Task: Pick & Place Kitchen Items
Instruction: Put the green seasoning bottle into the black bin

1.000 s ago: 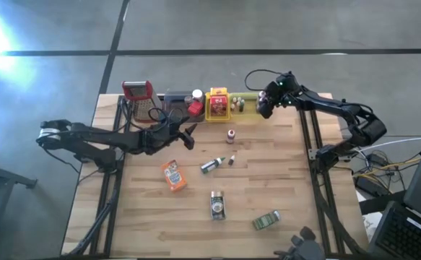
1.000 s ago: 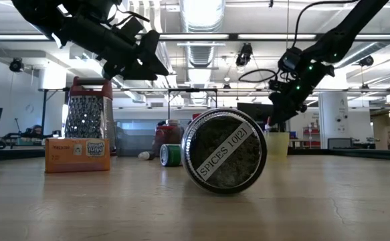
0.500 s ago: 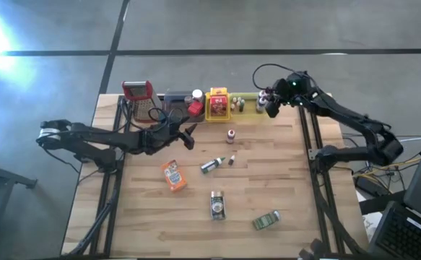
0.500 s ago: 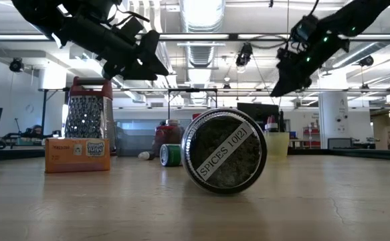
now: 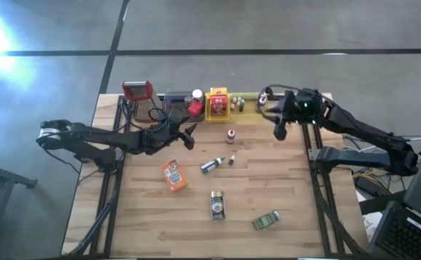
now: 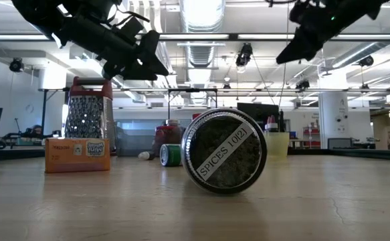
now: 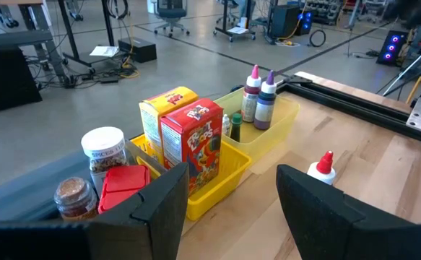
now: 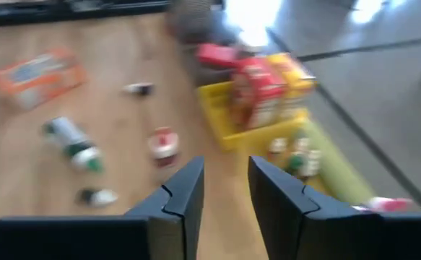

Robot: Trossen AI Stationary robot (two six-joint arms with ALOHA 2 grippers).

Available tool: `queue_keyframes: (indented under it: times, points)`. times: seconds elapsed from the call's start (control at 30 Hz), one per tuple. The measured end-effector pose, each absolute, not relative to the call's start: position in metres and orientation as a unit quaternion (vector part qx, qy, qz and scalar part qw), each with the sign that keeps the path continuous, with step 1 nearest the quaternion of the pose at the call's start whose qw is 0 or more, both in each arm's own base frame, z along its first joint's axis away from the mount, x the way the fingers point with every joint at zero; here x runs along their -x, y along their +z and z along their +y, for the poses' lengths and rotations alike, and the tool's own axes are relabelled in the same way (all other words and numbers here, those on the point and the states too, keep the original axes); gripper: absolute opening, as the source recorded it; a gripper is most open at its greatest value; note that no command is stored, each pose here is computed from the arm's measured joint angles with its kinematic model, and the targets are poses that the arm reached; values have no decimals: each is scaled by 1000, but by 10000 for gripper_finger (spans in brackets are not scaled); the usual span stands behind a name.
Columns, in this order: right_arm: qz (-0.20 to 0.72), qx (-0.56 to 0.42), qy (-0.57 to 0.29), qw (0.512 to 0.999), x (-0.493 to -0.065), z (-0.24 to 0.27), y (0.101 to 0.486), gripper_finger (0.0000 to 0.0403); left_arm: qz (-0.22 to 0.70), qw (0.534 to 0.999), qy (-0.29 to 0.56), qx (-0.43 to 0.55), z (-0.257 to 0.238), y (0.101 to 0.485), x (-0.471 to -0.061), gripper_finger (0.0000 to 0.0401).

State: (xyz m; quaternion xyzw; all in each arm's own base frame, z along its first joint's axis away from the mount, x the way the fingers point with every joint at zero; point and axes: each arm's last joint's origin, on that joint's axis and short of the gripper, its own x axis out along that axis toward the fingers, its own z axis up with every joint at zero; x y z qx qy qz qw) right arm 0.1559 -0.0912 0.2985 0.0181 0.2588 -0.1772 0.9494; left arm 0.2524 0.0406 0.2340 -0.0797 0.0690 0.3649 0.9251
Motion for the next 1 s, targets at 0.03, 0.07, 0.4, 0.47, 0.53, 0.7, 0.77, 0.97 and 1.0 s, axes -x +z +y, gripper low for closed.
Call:
queue_keyframes:
  times: [0.03,0.07,0.4,0.47,0.53,0.7,0.77,0.97,1.0]
  points:
    - [262,-19,-162,951,-156,-84,299,100,69,925,365,80,41,234,-252,216]
    - [266,-18,-147,953,-156,-78,299,96,69,925,365,80,41,234,-252,216]
    - [252,9,0,968,-153,-22,306,62,69,925,365,80,41,234,-252,216]
    - [246,13,25,969,-151,-13,308,57,69,925,365,80,41,234,-252,216]
    - [243,2,45,969,-149,-5,309,52,69,925,365,80,41,234,-252,216]
    - [253,-5,91,963,-144,12,308,39,69,925,365,80,41,234,-252,216]
    - [257,-17,103,961,-144,17,307,33,69,925,365,80,41,234,-252,216]
    - [295,-10,96,951,-147,37,296,21,71,925,365,76,41,234,-252,216]
    - [298,-1,94,950,-148,40,295,19,77,927,363,59,41,234,-252,216]
